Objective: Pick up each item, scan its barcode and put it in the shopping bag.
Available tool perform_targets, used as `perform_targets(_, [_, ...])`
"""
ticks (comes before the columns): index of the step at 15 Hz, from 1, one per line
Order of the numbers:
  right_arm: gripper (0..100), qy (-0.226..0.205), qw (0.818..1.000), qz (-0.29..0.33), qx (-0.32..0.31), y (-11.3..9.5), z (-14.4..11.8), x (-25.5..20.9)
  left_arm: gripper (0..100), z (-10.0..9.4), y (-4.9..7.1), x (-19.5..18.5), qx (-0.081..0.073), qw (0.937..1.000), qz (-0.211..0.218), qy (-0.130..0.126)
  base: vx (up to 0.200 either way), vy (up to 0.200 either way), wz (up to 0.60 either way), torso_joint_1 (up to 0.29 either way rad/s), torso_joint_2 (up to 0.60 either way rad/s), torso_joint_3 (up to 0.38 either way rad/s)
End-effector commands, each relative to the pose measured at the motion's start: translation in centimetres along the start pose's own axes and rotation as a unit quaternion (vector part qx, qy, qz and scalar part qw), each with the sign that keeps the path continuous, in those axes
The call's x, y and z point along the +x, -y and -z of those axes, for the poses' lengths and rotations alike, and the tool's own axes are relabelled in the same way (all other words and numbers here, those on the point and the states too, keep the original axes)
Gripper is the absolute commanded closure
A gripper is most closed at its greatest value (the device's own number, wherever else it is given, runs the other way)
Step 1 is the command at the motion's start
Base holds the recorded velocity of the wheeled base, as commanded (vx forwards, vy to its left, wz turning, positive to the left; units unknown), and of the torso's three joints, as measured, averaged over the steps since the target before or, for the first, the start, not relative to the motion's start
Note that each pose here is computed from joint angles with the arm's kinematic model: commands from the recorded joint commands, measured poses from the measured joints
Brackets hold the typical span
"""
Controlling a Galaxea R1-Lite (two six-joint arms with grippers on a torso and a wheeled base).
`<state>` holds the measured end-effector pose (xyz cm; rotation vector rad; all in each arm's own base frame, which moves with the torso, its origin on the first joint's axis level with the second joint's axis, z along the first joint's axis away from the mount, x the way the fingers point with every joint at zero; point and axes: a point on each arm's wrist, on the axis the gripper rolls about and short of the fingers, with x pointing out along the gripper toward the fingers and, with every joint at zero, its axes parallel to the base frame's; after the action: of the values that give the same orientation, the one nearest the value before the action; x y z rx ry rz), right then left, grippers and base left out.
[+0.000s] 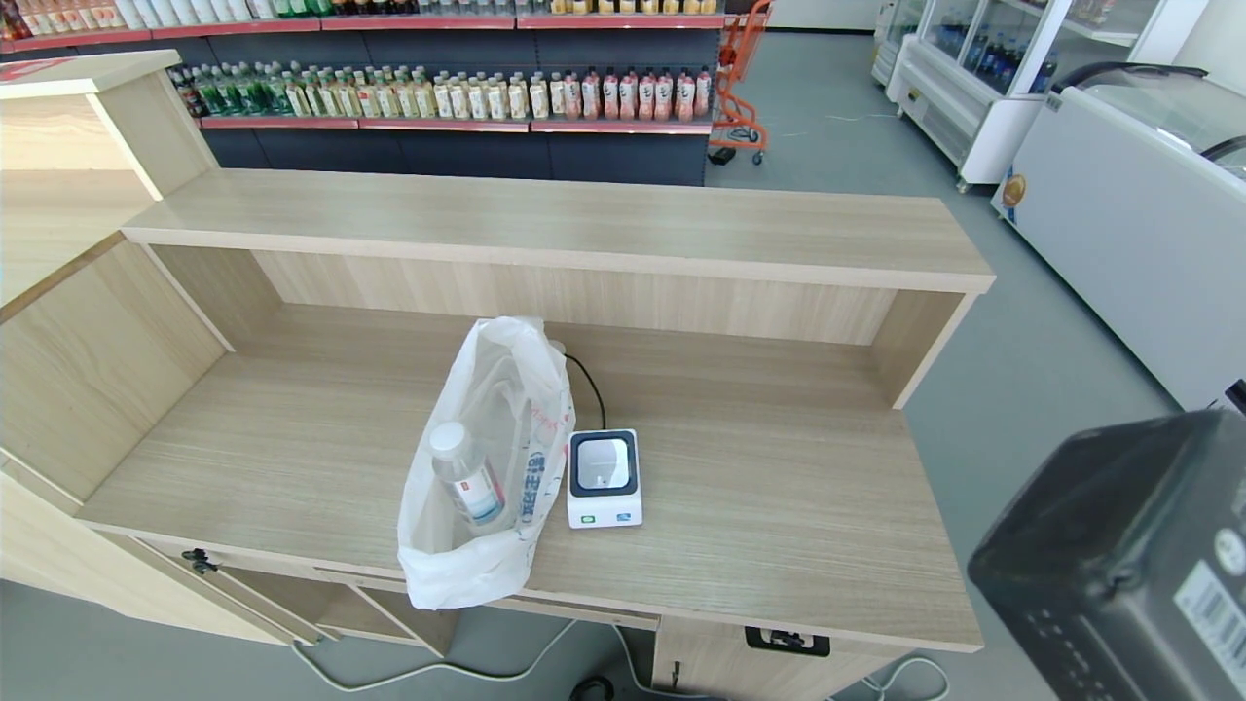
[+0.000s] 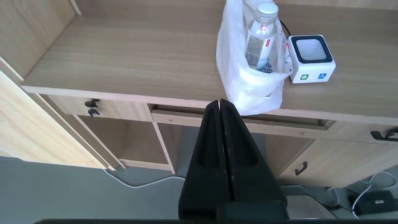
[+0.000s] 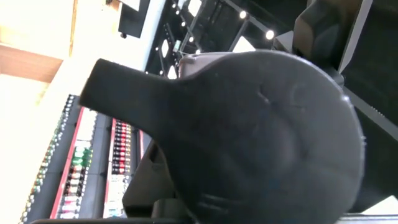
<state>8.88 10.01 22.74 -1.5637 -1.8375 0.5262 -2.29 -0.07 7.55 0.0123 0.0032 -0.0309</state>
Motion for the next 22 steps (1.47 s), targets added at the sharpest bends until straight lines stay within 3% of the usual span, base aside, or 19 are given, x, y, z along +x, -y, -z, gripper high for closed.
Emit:
perform_targets(1, [100, 0.007, 1.0, 0.001, 0.007, -0.2, -0.1, 0.2, 100, 0.0, 0.0, 0.0, 0.0, 1.0, 0.0, 0.0, 0.0, 0.0, 0.0, 0.0, 0.0, 0.0])
perform_targets(12, [100, 0.012, 1.0, 0.007, 0.013, -0.1, -0.2, 0.4, 100, 0.0, 0.0, 0.0, 0.0, 1.0, 0.0, 0.0, 0.0, 0.0, 0.0, 0.0, 0.0, 0.0])
perform_targets(13, [100, -0.001, 1.0, -0.003, 0.03, -0.3, 0.2, 0.4, 100, 0.0, 0.0, 0.0, 0.0, 1.0, 0.0, 0.0, 0.0, 0.0, 0.0, 0.0, 0.0, 0.0])
perform_targets(15, [100, -0.12, 0.983, -0.072, 0.123, -1.6, 1.4, -0.2, 100, 0.0, 0.0, 0.0, 0.0, 1.0, 0.0, 0.0, 0.0, 0.0, 0.0, 0.0, 0.0, 0.0])
perform_targets(16, [100, -0.243, 0.928, -0.116, 0.255, -3.0, 1.4, -0.4, 100, 0.0, 0.0, 0.0, 0.0, 1.0, 0.0, 0.001, 0.0, 0.0, 0.0, 0.0, 0.0, 0.0])
perform_targets(17, [100, -0.348, 0.862, -0.123, 0.347, -3.4, 1.5, -0.8, 100, 0.0, 0.0, 0.0, 0.0, 1.0, 0.0, 0.0, 0.0, 0.0, 0.0, 0.0, 0.0, 0.0])
perform_targets(18, [100, -0.419, 0.812, -0.118, 0.389, -3.2, 1.5, -1.6, 100, 0.0, 0.0, 0.0, 0.0, 1.0, 0.0, 0.0, 0.0, 0.0, 0.0, 0.0, 0.0, 0.0])
perform_targets(19, [100, -0.45, 0.791, -0.119, 0.397, -3.2, 1.6, -2.2, 100, 0.0, 0.0, 0.0, 0.0, 1.0, 0.0, 0.0, 0.0, 0.0, 0.0, 0.0, 0.0, 0.0])
perform_targets(20, [100, -0.527, 0.718, -0.102, 0.443, -3.3, 1.9, -4.0, 100, 0.0, 0.0, 0.0, 0.0, 1.0, 0.0, 0.001, 0.0, 0.0, 0.0, 0.0, 0.0, 0.0])
perform_targets(21, [100, -0.546, 0.68, -0.073, 0.484, -3.4, 2.2, -4.3, 100, 0.0, 0.0, 0.0, 0.0, 1.0, 0.0, 0.0, 0.0, 0.0, 0.0, 0.0, 0.0, 0.0])
perform_targets(22, [100, -0.569, 0.615, 0.003, 0.546, -2.8, 3.6, -4.3, 100, 0.0, 0.0, 0.0, 0.0, 1.0, 0.0, 0.0, 0.0, 0.0, 0.0, 0.0, 0.0, 0.0])
